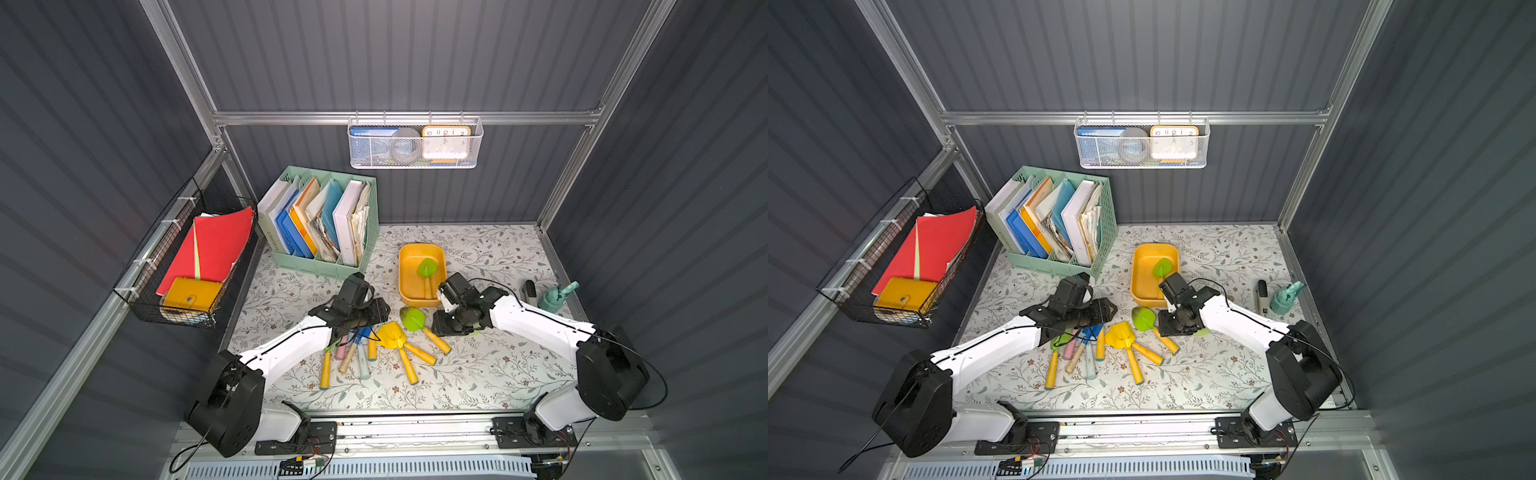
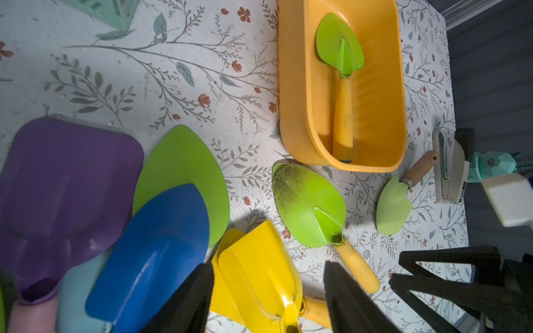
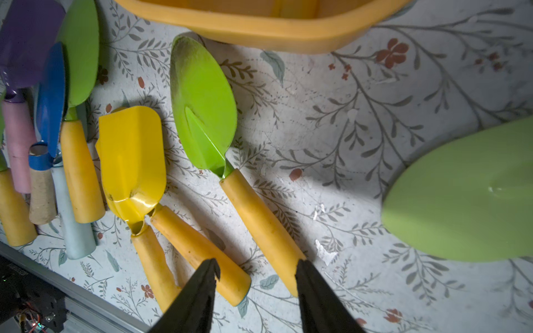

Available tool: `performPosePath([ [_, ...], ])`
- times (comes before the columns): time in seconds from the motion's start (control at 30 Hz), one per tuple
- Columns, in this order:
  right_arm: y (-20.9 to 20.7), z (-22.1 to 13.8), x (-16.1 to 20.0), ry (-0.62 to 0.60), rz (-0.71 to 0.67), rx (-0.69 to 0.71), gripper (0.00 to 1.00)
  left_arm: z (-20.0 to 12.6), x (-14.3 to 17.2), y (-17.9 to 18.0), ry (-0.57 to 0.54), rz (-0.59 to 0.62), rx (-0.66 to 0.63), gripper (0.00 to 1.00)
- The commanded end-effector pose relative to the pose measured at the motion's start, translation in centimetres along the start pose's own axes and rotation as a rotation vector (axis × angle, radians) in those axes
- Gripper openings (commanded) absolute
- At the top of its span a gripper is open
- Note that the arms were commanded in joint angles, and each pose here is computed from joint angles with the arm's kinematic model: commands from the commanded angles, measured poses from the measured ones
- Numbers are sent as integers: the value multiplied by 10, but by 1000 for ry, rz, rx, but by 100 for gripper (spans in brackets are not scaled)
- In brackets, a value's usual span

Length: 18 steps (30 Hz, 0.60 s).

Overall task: Put the shovel into the storage box
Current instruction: Pick up the shovel from the center of the board.

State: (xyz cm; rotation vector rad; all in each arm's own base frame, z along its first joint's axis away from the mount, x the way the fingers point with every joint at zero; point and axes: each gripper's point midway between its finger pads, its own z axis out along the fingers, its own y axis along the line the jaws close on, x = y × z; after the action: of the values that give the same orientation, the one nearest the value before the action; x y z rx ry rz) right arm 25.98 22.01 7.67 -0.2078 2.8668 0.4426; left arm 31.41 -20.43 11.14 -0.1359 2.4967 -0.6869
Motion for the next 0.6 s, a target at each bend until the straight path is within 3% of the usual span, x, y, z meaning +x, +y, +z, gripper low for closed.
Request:
performPosePath([
  [0.0,-1,8,3,11,-29,33,47,-2,7,2,17,-16,-1,66],
  [0.57,3,35,5,45,-153,179,42,7,11,5,31,-30,-2,66],
])
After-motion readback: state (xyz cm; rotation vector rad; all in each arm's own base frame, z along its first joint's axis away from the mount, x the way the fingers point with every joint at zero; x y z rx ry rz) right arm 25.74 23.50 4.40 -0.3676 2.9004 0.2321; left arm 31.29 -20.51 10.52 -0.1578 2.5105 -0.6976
